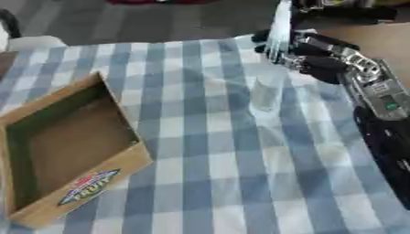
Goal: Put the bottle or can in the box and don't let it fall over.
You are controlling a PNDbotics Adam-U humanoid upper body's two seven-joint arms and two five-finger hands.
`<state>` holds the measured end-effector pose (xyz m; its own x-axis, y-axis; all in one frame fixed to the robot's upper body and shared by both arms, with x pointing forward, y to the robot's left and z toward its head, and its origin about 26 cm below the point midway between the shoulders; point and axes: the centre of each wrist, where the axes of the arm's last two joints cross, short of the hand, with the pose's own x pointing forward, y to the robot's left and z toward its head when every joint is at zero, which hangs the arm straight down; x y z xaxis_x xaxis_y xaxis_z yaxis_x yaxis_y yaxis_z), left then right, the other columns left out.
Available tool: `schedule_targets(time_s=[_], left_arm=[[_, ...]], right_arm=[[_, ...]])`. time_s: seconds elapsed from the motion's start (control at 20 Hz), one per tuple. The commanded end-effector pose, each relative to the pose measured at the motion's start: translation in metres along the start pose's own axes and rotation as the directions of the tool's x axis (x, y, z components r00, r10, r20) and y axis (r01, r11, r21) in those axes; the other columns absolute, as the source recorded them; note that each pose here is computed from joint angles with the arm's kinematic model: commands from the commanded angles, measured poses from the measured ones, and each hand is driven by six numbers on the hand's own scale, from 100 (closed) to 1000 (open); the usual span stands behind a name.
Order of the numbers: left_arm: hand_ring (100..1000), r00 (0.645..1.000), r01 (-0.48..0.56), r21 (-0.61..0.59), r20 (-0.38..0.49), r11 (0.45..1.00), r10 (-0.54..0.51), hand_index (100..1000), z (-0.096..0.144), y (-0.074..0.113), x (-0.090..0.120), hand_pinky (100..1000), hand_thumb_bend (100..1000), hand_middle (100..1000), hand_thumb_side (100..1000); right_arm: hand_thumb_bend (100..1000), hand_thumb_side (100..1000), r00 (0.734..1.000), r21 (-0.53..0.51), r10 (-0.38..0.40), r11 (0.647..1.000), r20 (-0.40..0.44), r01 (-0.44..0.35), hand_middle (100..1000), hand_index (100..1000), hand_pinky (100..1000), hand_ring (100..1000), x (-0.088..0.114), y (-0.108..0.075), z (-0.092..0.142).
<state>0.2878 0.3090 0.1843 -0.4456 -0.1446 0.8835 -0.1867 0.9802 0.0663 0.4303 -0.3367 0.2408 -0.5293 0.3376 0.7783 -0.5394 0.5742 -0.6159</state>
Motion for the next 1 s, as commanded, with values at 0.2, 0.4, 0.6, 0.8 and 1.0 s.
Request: schedule_targets(time_s=[0.2,0.4,0.6,0.8,1.0], left_arm=[[600,0.999,0.008,-0.010,0.037,1.000,-0.008,666,-0.003,0.001,0.009,377,100,686,584],[600,0.999,0.009,-0.012,0.038,1.000,-0.009,666,-0.003,0.001,0.009,377,100,686,584],[600,0.999,0.007,-0.016,0.040,1.000,-0.007,666,-0.003,0.001,0.009,375,100,687,584],[601,0.999,0.006,-0.015,0.040,1.000,-0.005,666,-0.003,0.001,0.009,375,100,688,584],[601,0.999,0.004,-0.015,0.040,1.000,-0.004,666,-0.003,0.001,0.009,375,100,688,584]], right_arm=[[100,529,1.000,-0.007,0.020,1.000,0.012,-0.020,1000,1000,1000,1000,0.008,-0.008,0.001],[100,527,1.000,-0.014,0.012,1.000,0.000,-0.012,1000,1000,1000,1000,0.004,-0.006,0.001],[100,525,1.000,-0.026,0.000,1.000,-0.014,0.000,1000,1000,1000,1000,-0.002,-0.002,0.001],[100,523,0.999,-0.029,-0.018,0.999,-0.029,0.018,1000,1000,1000,1000,-0.009,0.003,0.001],[100,523,0.998,-0.033,-0.038,0.999,-0.044,0.037,1000,1000,1000,1000,-0.018,0.008,0.002]])
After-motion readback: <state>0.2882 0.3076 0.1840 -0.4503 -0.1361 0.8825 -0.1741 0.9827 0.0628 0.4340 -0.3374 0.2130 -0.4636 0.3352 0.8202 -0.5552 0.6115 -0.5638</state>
